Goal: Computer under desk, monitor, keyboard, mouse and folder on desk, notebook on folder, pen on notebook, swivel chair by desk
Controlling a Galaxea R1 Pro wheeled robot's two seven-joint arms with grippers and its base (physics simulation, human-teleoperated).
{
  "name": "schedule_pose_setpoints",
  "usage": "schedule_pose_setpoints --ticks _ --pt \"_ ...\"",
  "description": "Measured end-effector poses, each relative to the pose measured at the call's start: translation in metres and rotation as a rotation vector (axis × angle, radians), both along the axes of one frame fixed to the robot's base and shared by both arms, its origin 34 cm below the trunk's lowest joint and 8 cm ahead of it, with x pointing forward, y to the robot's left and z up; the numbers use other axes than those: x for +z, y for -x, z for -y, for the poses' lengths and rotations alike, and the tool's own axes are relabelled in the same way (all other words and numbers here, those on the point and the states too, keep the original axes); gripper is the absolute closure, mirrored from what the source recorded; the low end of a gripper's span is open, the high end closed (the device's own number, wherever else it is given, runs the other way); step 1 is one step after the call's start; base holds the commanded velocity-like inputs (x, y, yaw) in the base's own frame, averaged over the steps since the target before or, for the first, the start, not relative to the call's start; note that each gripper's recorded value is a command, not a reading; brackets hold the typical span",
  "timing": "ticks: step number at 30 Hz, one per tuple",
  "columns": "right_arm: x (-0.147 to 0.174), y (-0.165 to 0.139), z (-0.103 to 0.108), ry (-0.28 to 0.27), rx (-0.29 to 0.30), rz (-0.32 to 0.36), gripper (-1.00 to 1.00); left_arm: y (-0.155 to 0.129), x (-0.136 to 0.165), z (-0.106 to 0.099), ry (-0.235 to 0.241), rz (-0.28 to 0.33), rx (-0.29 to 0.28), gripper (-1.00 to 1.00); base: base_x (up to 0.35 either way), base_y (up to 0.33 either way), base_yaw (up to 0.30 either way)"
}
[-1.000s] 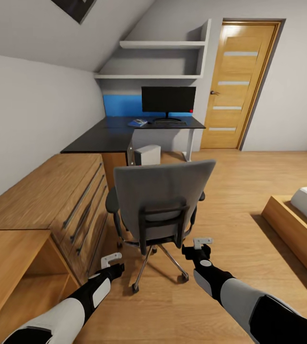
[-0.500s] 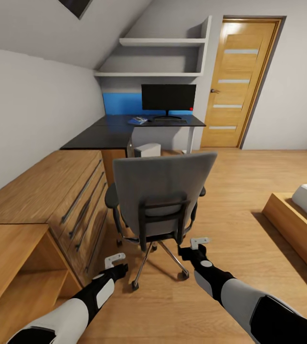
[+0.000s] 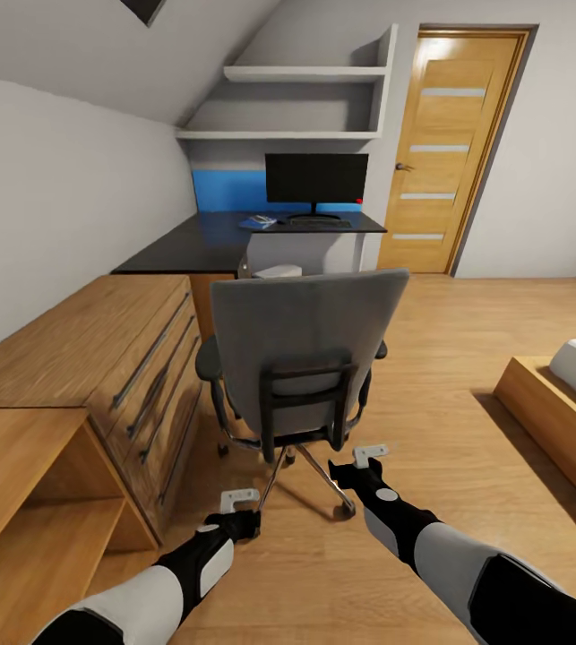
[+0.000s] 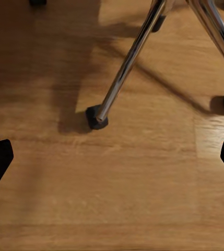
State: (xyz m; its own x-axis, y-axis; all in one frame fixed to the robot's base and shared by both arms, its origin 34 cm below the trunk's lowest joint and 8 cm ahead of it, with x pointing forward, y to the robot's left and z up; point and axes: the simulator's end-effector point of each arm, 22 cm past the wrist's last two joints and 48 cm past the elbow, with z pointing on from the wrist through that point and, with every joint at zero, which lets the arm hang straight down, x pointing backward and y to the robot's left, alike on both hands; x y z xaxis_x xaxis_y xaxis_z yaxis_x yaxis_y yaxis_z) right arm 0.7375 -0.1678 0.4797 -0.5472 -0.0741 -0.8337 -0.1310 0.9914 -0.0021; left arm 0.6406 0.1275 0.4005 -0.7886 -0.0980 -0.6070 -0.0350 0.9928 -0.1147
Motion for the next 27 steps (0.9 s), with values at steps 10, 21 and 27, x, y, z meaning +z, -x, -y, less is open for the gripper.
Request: schedule_pose_setpoints --ticks 10,21,27 --pt "-0.021 0.005 -0.001 0.0 0.002 0.001 -1.0 0.007 -0.023 0.002 -0.017 0.0 -0.023 -1.0 0.0 0.0 0.0" --pt "-0.045 0.01 -0.002 -0.002 0.003 0.005 -1.0 0.012 -0.047 -0.001 -0.02 -0.001 -0.019 -1.0 0.0 0.0 0.0" --pt "-0.057 0.012 0.002 -0.003 -0.008 0.01 -1.0 0.0 -0.05 -0.011 -0.023 -0.004 -0.021 -1.0 0.0 0.0 0.0"
